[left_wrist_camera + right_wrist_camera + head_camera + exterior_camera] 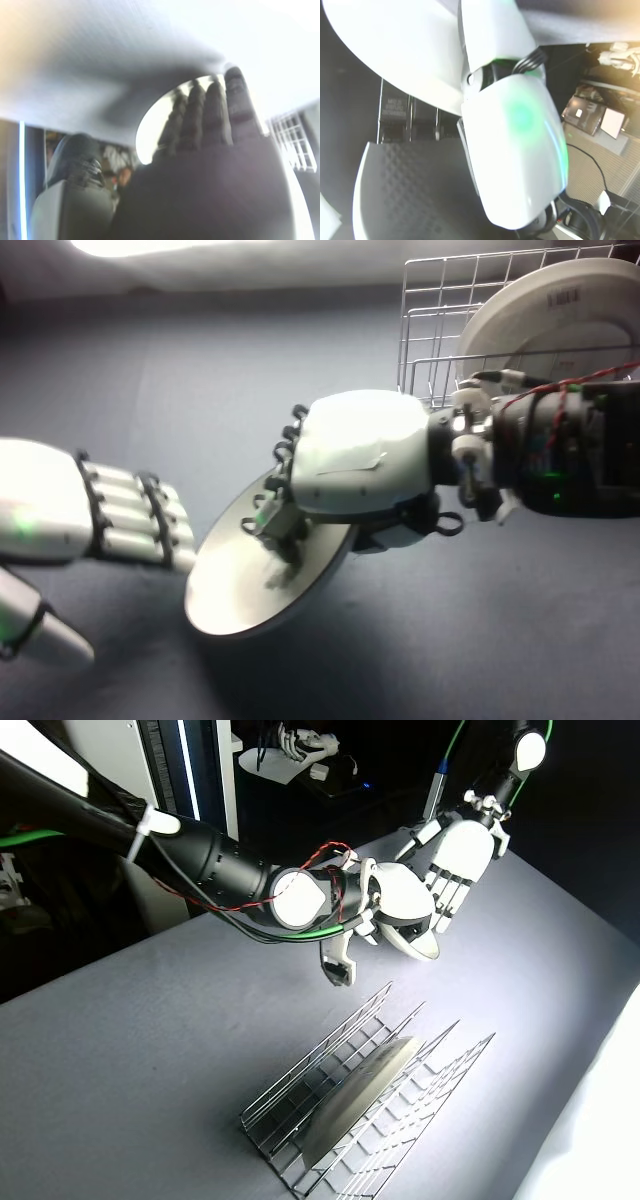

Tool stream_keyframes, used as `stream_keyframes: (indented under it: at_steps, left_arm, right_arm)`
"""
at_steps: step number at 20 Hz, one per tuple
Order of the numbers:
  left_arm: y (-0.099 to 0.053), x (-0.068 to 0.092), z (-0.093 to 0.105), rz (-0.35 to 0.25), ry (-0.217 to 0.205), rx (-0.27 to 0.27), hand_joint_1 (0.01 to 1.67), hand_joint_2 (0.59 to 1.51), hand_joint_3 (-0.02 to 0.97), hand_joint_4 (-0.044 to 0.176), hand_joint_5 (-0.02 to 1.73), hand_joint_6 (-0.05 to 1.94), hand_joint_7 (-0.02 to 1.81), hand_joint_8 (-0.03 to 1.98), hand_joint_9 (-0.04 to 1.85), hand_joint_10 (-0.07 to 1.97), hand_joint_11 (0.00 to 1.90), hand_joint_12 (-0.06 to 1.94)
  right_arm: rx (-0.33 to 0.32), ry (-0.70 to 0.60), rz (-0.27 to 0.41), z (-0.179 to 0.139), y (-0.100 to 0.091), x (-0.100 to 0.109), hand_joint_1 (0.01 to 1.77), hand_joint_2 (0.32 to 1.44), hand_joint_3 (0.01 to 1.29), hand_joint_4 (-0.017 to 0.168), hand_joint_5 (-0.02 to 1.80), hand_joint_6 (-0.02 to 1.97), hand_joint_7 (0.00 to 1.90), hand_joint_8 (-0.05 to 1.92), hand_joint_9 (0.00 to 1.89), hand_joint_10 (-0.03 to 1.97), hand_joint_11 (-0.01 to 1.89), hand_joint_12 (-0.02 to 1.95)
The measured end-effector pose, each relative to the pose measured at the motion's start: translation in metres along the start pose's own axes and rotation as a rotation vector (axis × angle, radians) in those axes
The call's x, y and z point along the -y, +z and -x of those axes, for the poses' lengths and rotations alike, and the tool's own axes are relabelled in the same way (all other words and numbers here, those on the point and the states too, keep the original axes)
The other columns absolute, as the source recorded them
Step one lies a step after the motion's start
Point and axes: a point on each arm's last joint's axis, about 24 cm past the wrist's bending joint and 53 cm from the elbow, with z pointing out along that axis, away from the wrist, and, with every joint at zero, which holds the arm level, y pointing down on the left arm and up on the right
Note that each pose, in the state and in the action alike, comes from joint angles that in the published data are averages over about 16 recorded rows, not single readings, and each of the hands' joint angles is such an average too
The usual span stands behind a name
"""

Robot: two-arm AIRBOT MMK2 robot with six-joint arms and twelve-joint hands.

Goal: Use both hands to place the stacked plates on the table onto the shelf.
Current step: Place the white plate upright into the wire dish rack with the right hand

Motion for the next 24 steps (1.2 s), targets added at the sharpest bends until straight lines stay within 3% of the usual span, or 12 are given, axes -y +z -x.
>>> stream_keyframes:
  at_steps: [6, 11, 16, 24]
  left_arm:
    - [-0.026, 0.005, 0.036, 0.002, 0.011, 0.088, 0.02, 1.185, 0.016, 0.003, 0.04, 0.01, 0.04, 0.01, 0.02, 0.00, 0.02, 0.01]
    - [-0.045, 0.006, 0.055, 0.005, 0.002, 0.139, 0.02, 1.181, 0.015, 0.004, 0.04, 0.01, 0.04, 0.01, 0.02, 0.01, 0.01, 0.01]
    - [-0.055, 0.006, 0.061, 0.006, -0.005, 0.157, 0.02, 1.182, 0.015, 0.005, 0.04, 0.01, 0.03, 0.01, 0.02, 0.01, 0.01, 0.01]
    - [-0.058, 0.004, 0.063, 0.008, -0.007, 0.158, 0.01, 1.180, 0.016, 0.005, 0.04, 0.01, 0.03, 0.01, 0.02, 0.01, 0.02, 0.01]
  right_arm:
    - [0.074, 0.054, 0.002, 0.034, -0.020, -0.012, 1.51, 0.92, 0.01, 0.002, 0.89, 0.83, 1.00, 0.63, 1.02, 0.75, 0.91, 1.41]
    - [0.154, 0.144, -0.003, 0.066, -0.037, -0.021, 1.50, 0.93, 0.01, -0.001, 0.94, 0.86, 1.04, 0.67, 1.04, 0.82, 0.91, 1.43]
    - [0.241, 0.268, -0.020, 0.095, -0.056, -0.022, 1.50, 0.93, 0.01, 0.000, 0.96, 0.91, 1.05, 0.73, 1.04, 0.86, 0.91, 1.43]
    - [0.385, 0.519, -0.041, 0.134, -0.080, -0.011, 1.50, 0.93, 0.01, -0.003, 0.95, 0.96, 1.04, 0.74, 1.02, 0.86, 0.92, 1.41]
